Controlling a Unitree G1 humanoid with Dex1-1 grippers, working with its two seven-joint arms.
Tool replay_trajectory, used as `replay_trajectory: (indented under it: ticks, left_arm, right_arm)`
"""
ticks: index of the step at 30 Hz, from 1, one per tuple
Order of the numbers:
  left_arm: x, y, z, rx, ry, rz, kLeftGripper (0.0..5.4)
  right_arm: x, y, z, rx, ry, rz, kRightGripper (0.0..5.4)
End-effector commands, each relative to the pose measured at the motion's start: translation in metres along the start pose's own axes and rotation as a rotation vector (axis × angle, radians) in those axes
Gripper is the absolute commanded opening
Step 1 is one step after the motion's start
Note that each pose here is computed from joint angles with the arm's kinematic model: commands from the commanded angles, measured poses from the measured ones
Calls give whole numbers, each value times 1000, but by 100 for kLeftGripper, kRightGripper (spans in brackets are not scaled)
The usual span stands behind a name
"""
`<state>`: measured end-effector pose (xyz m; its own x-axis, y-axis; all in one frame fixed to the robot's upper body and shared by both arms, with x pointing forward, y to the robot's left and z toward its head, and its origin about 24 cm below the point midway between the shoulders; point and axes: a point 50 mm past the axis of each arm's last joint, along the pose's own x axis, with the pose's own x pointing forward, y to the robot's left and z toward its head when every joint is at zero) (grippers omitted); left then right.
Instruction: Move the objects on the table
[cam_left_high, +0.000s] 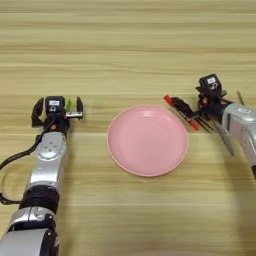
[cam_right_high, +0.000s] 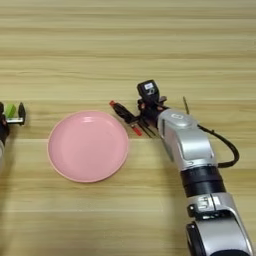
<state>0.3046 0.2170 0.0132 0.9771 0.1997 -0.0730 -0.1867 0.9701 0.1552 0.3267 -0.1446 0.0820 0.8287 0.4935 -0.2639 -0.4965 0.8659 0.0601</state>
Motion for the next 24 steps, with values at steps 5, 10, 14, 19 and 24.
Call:
replay_trajectory:
  ticks: [5,10,14,19,24]
  left_arm:
    - [4,4,1,11,-7,6,540]
    - [5,4,1,10,-6,4,540]
    - [4,4,-1,10,2,4,540]
    - [5,4,-6,22,28,-1,540]
    - [4,2,-14,31,66,-23,540]
  right_arm:
    - [-4,-25,12,-24,-155,-228,537]
    - [-9,-45,17,-3,-232,-397,537]
    - [-14,-62,20,42,-267,-510,537]
    - [-18,-68,26,74,-313,-566,537]
    - [-21,-70,28,88,-334,-580,537]
